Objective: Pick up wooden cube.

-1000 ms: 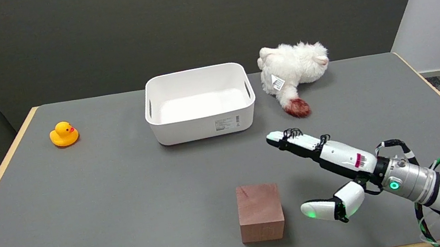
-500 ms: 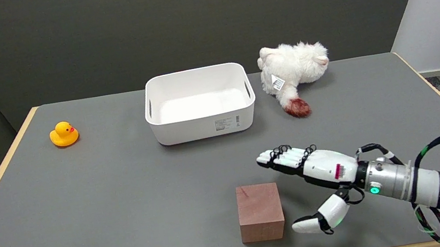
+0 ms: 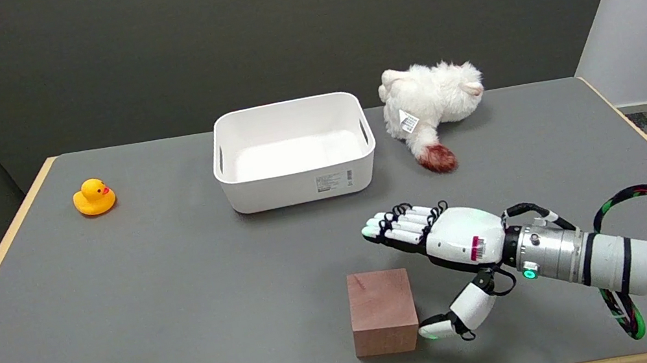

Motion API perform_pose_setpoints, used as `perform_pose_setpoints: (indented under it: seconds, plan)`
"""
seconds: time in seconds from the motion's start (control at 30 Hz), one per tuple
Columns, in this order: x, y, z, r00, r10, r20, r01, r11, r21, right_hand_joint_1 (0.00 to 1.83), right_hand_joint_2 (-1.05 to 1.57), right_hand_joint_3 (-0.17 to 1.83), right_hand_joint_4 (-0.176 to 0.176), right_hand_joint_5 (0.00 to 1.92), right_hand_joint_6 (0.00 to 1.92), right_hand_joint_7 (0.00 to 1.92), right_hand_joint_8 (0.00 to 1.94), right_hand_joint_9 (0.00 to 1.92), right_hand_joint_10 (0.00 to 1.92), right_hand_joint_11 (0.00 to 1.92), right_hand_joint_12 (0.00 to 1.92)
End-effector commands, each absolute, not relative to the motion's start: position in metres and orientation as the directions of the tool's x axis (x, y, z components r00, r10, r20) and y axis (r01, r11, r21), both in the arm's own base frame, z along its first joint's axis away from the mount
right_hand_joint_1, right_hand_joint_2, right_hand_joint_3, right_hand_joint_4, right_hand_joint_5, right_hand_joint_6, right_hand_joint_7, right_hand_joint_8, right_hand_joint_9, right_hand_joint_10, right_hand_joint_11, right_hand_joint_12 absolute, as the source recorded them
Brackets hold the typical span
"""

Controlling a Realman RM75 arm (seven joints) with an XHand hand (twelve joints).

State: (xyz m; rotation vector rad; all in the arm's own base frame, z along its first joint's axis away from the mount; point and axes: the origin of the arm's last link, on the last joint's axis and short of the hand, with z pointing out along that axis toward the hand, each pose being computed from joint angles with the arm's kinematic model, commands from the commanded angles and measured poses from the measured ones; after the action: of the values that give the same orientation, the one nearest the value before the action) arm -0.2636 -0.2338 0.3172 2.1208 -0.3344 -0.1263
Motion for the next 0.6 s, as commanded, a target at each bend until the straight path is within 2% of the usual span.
perform_pose_setpoints:
  seconds: [0.03,0.17,0.4,0.53,0.6]
  plan:
    - [-0.246,-0.239,0.316,0.978,-0.207,-0.013,-0.103,-0.537,0.837,0.51,0.51,0.69,-0.094,0.0,0.0,0.0,0.0,0.0,0.0,0.0,0.68]
    - [-0.243,-0.235,0.319,0.974,-0.218,0.055,-0.172,-0.565,0.807,0.5,0.46,0.84,-0.102,0.0,0.0,0.0,0.01,0.0,0.09,0.0,0.71]
    - [-0.244,-0.222,0.314,0.979,-0.193,-0.061,-0.078,-0.637,0.767,0.51,0.45,0.85,-0.101,0.0,0.0,0.0,0.05,0.0,0.16,0.0,0.75]
    - [-0.245,-0.217,0.32,0.974,-0.223,-0.04,-0.114,-0.633,0.766,0.49,0.45,0.85,-0.101,0.0,0.0,0.0,0.07,0.0,0.22,0.0,0.77]
    - [-0.245,-0.218,0.326,0.966,-0.257,0.019,-0.176,-0.604,0.777,0.48,0.45,0.85,-0.101,0.0,0.0,0.0,0.08,0.0,0.24,0.0,0.78]
